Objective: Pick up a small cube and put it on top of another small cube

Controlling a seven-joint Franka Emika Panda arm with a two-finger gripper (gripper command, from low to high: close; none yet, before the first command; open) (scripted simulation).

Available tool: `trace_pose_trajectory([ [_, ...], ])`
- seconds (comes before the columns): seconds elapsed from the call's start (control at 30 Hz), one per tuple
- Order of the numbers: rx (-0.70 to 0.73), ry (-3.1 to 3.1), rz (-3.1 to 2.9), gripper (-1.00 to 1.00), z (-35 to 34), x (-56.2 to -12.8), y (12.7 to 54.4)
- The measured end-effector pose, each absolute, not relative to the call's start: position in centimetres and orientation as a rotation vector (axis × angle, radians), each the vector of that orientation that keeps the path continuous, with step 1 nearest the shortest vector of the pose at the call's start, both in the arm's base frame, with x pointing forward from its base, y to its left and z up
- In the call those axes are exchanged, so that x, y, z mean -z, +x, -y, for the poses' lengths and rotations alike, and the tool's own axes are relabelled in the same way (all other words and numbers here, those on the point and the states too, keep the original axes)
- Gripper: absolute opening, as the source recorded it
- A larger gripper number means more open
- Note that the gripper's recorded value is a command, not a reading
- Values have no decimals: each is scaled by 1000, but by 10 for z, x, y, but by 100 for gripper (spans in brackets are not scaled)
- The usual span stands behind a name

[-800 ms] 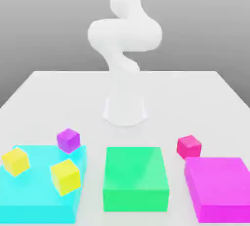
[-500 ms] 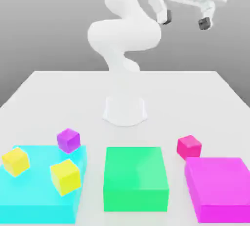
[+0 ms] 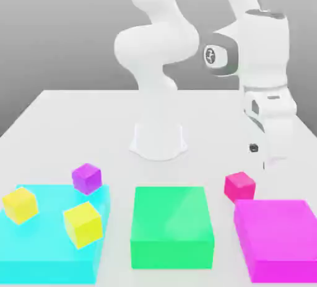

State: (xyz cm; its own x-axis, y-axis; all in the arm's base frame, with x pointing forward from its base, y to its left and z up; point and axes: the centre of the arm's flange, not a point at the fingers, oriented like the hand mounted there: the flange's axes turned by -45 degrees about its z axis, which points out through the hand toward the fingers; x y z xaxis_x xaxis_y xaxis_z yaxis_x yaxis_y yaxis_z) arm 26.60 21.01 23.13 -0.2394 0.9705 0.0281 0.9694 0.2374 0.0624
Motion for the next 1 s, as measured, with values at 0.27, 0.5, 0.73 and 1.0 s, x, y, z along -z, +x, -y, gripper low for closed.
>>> trace_pose_trajectory([
  [0.27, 0, 1720, -2628, 0, -209, -160, 233],
  [0.5, 3, 1720, -2629, -100, -208, -137, 232],
  [0.73, 3, 1720, -2628, -100, -209, -160, 233],
  [1.0, -2, 1754, -2597, -100, -170, -218, 268],
])
